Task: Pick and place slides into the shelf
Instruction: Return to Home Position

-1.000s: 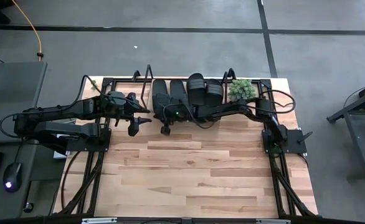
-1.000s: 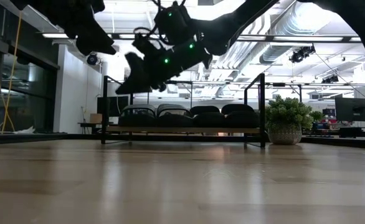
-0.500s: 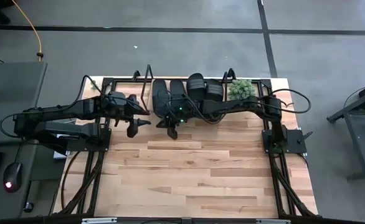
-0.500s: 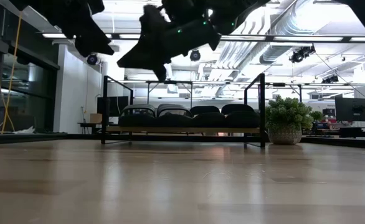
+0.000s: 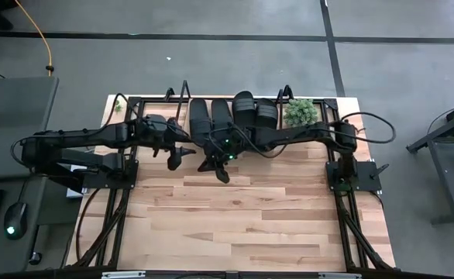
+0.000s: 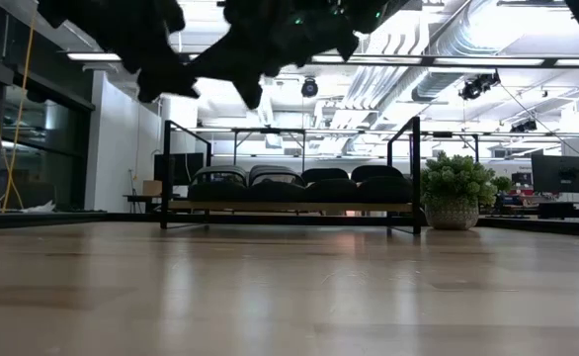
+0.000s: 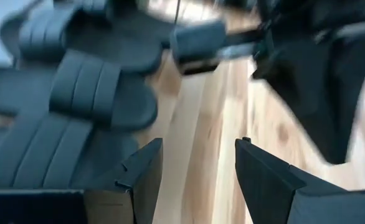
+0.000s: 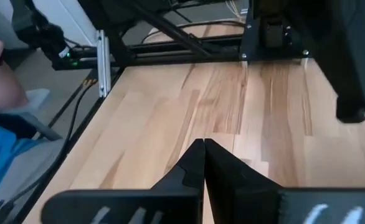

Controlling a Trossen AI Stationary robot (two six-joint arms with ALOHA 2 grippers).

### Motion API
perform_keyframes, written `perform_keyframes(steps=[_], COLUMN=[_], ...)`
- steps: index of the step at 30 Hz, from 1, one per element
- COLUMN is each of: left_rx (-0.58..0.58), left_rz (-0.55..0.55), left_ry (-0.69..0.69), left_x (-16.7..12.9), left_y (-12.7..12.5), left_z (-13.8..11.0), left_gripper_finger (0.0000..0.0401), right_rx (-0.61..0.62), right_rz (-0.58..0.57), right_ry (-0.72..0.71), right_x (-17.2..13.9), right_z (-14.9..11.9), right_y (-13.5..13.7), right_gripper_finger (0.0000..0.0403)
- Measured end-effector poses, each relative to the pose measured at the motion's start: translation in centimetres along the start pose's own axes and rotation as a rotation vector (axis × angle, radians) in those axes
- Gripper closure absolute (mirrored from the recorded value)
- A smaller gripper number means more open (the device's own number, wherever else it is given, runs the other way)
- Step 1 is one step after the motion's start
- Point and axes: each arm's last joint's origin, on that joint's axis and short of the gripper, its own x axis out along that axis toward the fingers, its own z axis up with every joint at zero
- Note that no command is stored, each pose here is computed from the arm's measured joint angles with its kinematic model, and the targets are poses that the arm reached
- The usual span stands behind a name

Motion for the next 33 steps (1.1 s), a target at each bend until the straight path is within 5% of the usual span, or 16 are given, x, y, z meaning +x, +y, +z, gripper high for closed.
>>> perform_keyframes(steps=[5, 15, 33], left_rx=[0.023, 0.109, 0.027], left_rz=[-0.072, -0.148, -0.165], left_ry=[-0.166, -0.255, -0.22], left_x=[-0.1, -0.3, -0.2], left_y=[-0.4, -1.3, -1.3], left_z=[1.6, 2.4, 2.2], left_gripper_finger=[0.0217, 0.0217, 0.0217], right_rx=[-0.064, -0.086, -0.071], right_rz=[0.002, 0.008, -0.013], right_ry=[0.009, 0.011, 0.008], right_x=[-1.8, -3.9, -4.9], right_z=[1.2, 2.5, 2.8], right_y=[1.2, 3.0, 2.5], right_gripper_finger=[0.0402, 0.0402, 0.0402])
